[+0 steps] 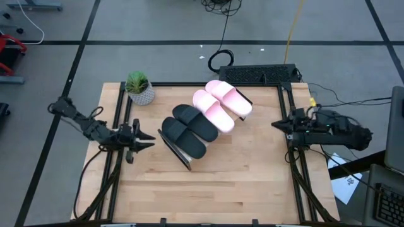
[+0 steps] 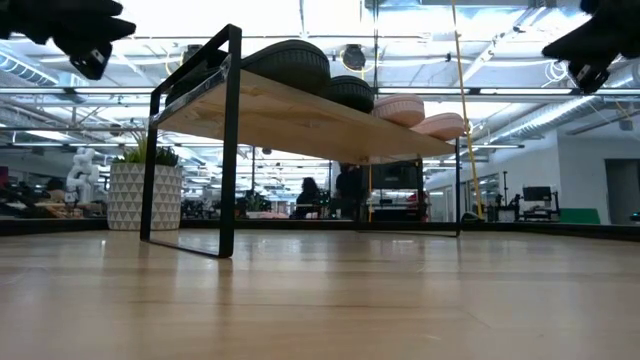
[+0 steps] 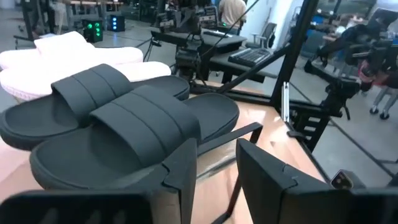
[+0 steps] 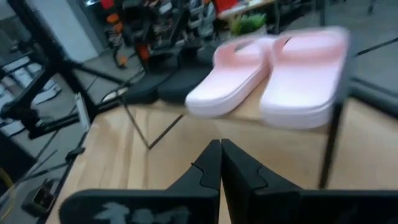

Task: Pick and place slides into the shelf
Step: Return to Home Position

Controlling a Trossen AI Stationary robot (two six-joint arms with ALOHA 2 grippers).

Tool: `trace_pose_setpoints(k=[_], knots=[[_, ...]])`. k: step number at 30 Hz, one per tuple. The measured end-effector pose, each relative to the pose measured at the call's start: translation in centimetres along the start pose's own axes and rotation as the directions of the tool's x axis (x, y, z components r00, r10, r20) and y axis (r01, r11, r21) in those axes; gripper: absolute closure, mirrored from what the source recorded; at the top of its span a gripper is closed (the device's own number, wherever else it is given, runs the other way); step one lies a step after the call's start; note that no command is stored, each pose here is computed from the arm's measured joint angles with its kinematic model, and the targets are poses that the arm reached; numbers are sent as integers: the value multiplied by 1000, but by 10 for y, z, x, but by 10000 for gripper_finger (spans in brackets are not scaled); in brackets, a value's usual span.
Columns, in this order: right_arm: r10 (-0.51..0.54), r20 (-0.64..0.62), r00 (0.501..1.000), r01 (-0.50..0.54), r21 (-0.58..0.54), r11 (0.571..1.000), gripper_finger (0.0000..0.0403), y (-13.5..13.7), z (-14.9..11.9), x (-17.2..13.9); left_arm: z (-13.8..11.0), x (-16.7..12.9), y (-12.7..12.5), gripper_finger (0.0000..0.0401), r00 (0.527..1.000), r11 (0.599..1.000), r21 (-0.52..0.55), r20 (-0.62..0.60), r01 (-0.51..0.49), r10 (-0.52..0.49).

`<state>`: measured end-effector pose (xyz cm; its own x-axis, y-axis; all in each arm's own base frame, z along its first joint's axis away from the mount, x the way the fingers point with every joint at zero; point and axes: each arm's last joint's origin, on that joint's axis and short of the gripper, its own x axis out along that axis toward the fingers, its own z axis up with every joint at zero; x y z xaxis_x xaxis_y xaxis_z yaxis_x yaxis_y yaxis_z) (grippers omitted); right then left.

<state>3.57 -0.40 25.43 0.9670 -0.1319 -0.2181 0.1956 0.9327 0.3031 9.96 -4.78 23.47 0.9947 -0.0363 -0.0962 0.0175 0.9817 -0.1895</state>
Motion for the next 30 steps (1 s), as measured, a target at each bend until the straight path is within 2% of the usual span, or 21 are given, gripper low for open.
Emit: trace_pose_setpoints(k=[6,13,20,25,30], knots=[[51,-51,997,-51,17,999,403,-4,-25,27,2,-12,19,288,999,999,16,-3,48,-48],[74,-47,996,-74,16,997,403,-3,-27,30,-3,-35,32,288,998,999,-6,17,53,-53],[83,-25,996,-82,30,996,403,-3,-25,30,-33,-20,34,288,997,998,-36,-52,48,-50],[94,-7,996,-93,32,995,403,-5,-35,42,-44,-13,33,288,996,996,-44,-35,84,-85],[163,-8,987,-162,51,985,403,-8,-55,59,-44,-13,32,288,994,994,-45,-36,102,-104]])
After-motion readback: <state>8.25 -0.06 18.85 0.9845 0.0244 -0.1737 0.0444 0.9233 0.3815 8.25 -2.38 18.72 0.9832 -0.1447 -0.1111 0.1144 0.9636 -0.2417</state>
